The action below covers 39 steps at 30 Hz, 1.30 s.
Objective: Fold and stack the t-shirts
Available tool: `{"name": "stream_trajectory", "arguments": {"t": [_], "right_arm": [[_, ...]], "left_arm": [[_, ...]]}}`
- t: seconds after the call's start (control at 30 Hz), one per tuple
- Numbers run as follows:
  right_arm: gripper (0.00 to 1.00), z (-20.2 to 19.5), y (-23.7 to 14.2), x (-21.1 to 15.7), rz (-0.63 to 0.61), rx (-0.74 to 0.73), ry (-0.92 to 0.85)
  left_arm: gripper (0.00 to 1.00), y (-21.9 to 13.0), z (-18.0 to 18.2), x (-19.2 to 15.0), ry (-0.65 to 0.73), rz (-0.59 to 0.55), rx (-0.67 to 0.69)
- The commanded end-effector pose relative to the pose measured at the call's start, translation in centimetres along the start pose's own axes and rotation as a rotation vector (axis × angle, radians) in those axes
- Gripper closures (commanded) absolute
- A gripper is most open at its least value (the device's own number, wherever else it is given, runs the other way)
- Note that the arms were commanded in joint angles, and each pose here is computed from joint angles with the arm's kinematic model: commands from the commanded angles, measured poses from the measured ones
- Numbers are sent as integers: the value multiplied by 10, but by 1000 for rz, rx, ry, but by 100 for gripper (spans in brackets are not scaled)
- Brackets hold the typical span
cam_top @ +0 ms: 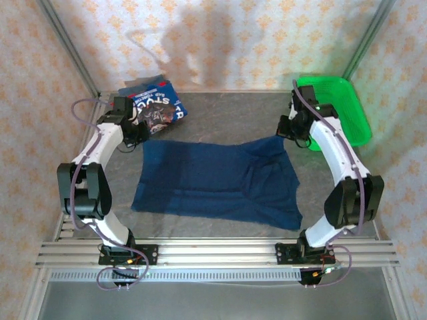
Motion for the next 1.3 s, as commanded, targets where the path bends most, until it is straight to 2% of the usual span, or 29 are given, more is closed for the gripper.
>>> {"name": "stream_trajectory", "arguments": {"t": [0.0,0.53,1.07,1.27], "right_arm": [[100,-9,-19,-18,1,-6,71],[100,-46,-38,-76,37,-123,196],[100,-79,-30,-128,157,-284,341],[100,-88,-31,-143,160,-313,376]], "left_arm": [[100,-10,7,-11,9,19,32],[100,-18,40,-28,-14,58,175],[100,-12,59,-60,-74,135,253],[100,-10,65,-74,-96,167,281]]}}
Point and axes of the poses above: each hand's point on the last joint's axis, 136 mm out from that joint toward the fingers, its own y axis out along the fingers, its own z axis along the line the jaws close on, x = y × z, the point moved 5 cm from there along -y, back along the fingers, and after that the axes turned 5 degrees about y, right-handed, at the moved point
